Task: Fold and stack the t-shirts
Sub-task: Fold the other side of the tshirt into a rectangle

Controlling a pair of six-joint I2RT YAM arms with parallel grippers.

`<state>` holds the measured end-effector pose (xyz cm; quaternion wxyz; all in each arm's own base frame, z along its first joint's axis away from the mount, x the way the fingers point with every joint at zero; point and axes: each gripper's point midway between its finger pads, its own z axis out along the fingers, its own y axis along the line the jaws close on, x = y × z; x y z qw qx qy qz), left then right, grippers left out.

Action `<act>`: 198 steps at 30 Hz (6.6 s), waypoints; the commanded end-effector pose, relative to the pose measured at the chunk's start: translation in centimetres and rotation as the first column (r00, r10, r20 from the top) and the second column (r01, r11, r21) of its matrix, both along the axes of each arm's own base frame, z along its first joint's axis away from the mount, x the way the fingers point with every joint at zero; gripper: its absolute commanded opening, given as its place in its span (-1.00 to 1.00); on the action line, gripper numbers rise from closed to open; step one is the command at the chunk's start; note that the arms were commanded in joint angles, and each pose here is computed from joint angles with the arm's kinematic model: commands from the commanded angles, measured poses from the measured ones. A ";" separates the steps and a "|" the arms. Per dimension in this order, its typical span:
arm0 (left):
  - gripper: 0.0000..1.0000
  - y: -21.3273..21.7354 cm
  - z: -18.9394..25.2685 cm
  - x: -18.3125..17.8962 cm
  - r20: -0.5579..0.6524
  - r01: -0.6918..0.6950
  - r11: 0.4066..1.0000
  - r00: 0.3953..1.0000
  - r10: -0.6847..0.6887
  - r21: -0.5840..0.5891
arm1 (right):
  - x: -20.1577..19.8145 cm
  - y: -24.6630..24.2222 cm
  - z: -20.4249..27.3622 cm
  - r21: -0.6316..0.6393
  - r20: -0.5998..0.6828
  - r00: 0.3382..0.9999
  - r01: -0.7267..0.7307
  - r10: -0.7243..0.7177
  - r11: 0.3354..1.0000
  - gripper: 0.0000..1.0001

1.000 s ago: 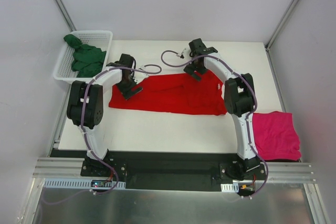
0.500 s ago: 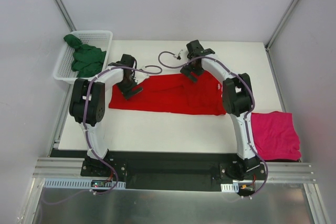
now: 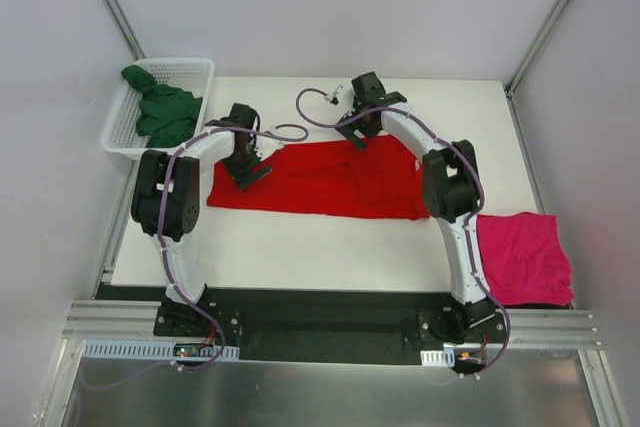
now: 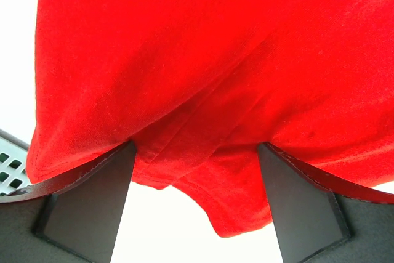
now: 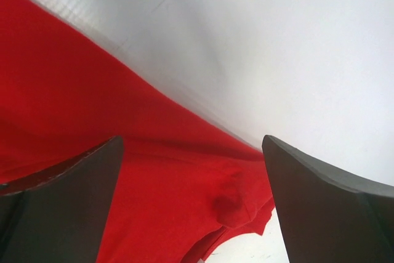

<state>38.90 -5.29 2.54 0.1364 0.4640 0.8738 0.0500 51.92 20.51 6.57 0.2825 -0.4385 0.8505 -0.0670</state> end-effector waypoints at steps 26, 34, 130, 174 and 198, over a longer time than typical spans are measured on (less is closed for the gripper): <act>0.64 -0.4 0.5 -5.6 -0.069 -0.003 0.999 0.998 0.000 -0.038 | 1.4 -2.1 -2.3 -0.218 0.075 0.997 0.004 0.013 0.976 1.00; 0.64 0.1 0.8 -7.0 -0.084 0.005 1.000 0.996 -0.007 -0.021 | 2.0 -2.5 -2.1 -0.244 0.107 0.994 0.023 0.004 0.969 1.00; 0.64 -4.1 -1.4 -9.8 -0.209 0.008 0.997 0.978 -0.025 -0.082 | -2.8 19.4 0.5 0.239 0.153 0.904 -0.425 0.398 0.873 0.93; 0.64 -4.4 -0.9 -9.2 -0.183 0.056 0.998 0.981 -0.061 -0.037 | -5.6 20.3 2.0 0.062 0.134 0.784 -0.617 0.606 0.785 0.93; 0.65 -1.4 4.7 3.2 0.072 -0.069 0.996 0.995 0.073 -0.061 | -15.0 0.1 6.5 0.102 -0.441 0.874 -0.175 0.202 0.979 0.93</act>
